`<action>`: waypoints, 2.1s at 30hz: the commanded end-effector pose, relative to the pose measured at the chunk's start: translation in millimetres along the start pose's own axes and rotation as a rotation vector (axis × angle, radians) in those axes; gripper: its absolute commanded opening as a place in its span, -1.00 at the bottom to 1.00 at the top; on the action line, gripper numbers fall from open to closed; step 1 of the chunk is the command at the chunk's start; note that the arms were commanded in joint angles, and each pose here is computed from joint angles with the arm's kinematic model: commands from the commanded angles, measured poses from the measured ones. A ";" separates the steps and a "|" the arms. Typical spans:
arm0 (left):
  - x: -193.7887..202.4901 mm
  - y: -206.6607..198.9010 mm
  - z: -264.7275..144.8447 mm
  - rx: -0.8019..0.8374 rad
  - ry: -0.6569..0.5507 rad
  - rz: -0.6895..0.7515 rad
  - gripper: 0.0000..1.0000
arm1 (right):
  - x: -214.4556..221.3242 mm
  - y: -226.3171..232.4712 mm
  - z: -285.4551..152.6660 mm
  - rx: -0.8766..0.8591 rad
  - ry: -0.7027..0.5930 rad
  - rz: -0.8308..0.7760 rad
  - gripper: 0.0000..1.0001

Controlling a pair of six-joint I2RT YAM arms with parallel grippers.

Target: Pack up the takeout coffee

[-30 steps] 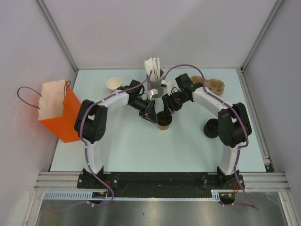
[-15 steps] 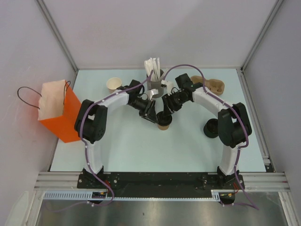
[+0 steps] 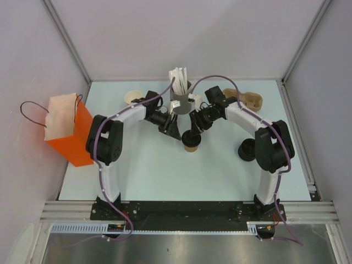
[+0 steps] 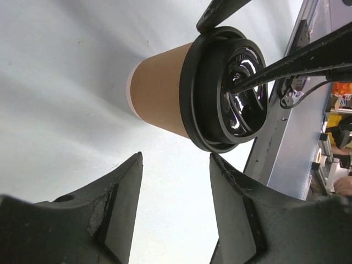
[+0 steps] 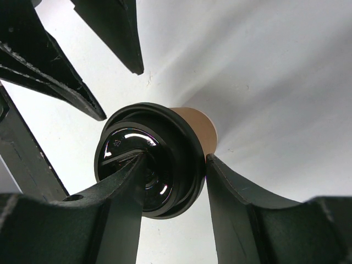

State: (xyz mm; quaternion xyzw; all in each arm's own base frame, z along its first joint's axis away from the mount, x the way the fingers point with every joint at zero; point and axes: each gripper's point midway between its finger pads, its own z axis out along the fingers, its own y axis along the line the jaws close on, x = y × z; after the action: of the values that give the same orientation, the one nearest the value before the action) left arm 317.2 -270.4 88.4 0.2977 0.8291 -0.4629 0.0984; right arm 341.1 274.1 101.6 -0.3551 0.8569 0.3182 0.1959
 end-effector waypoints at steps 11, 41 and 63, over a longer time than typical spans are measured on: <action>-43.1 -29.6 -40.6 -0.337 -0.320 0.345 0.19 | 58.0 -45.2 21.9 0.160 0.176 0.018 0.00; -29.6 -47.4 -27.5 -0.548 -0.331 0.640 0.36 | 57.4 -44.8 18.5 0.119 0.154 0.056 0.00; -49.5 -61.1 -170.9 -1.294 -0.126 1.091 0.30 | 62.1 -48.4 19.5 0.125 0.172 0.045 0.00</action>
State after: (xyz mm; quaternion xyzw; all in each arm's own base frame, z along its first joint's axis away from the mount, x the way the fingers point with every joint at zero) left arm 343.0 -212.0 194.8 0.4955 0.6977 0.0896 0.5096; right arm 342.2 271.6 101.6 -0.3449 0.8526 0.3410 0.1947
